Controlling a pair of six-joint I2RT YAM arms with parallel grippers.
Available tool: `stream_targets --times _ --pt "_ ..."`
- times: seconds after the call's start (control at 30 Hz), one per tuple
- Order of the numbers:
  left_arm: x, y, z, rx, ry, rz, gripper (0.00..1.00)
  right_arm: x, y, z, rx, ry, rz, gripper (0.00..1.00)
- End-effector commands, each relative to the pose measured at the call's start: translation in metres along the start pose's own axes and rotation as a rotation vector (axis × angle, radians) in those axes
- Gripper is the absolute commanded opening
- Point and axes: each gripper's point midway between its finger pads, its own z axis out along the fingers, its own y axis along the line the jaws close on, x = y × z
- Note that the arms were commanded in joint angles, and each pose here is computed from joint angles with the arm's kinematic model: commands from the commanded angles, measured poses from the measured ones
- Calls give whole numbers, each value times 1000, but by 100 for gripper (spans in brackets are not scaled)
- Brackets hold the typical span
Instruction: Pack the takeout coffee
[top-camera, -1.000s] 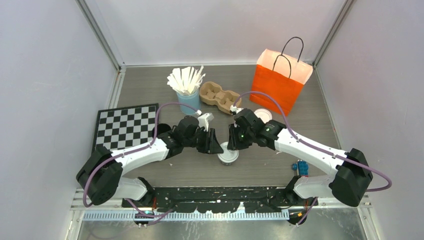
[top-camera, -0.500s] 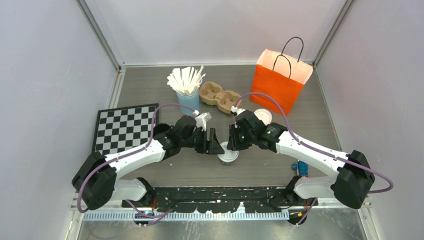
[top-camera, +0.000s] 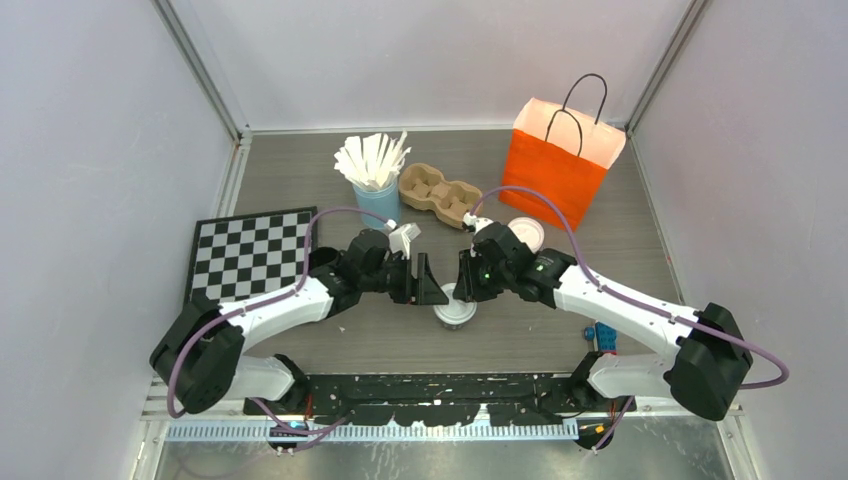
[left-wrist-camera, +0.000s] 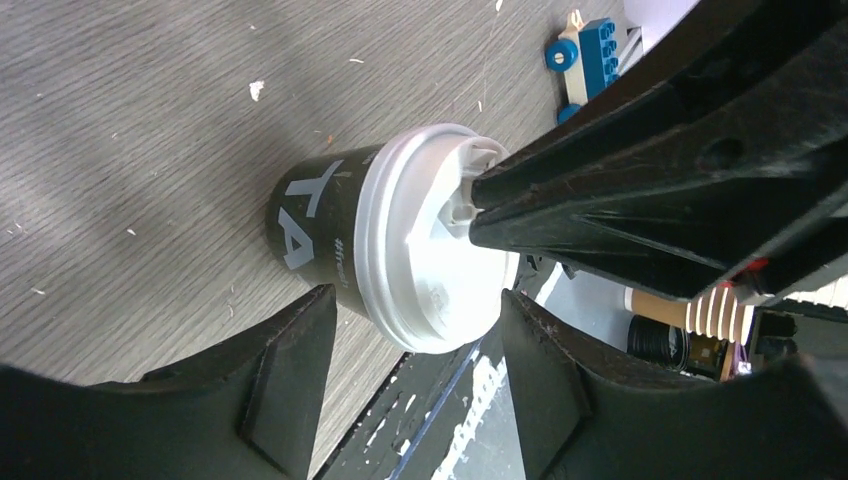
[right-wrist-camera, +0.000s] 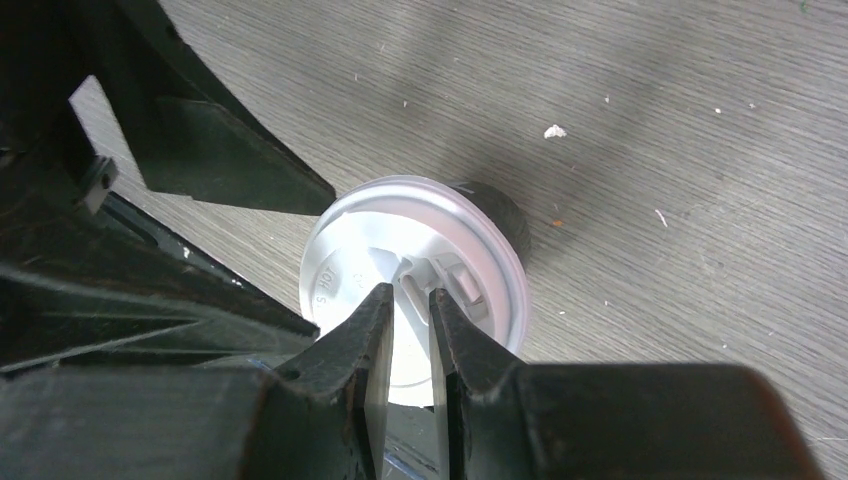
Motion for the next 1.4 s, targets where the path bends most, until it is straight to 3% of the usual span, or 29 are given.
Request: stream_targets --times 0.0,0.43,0.6,0.8,1.07,1.23,1.37 --pt "-3 -4 6 65 -16 0 62 19 -12 6 33 47 14 25" --pt "7 18 8 67 -46 -55 55 26 -20 6 48 47 25 25" --pt "13 29 13 61 -28 -109 45 33 -26 6 66 54 27 25" --pt "31 72 13 -139 13 -137 42 45 -35 7 81 69 32 25" --pt "45 95 15 -236 49 -179 41 52 -44 10 109 77 32 25" --pt "48 94 19 -218 64 -197 41 51 -45 10 114 70 33 25" --pt "35 66 20 -97 42 -190 41 41 -36 6 91 53 35 25"
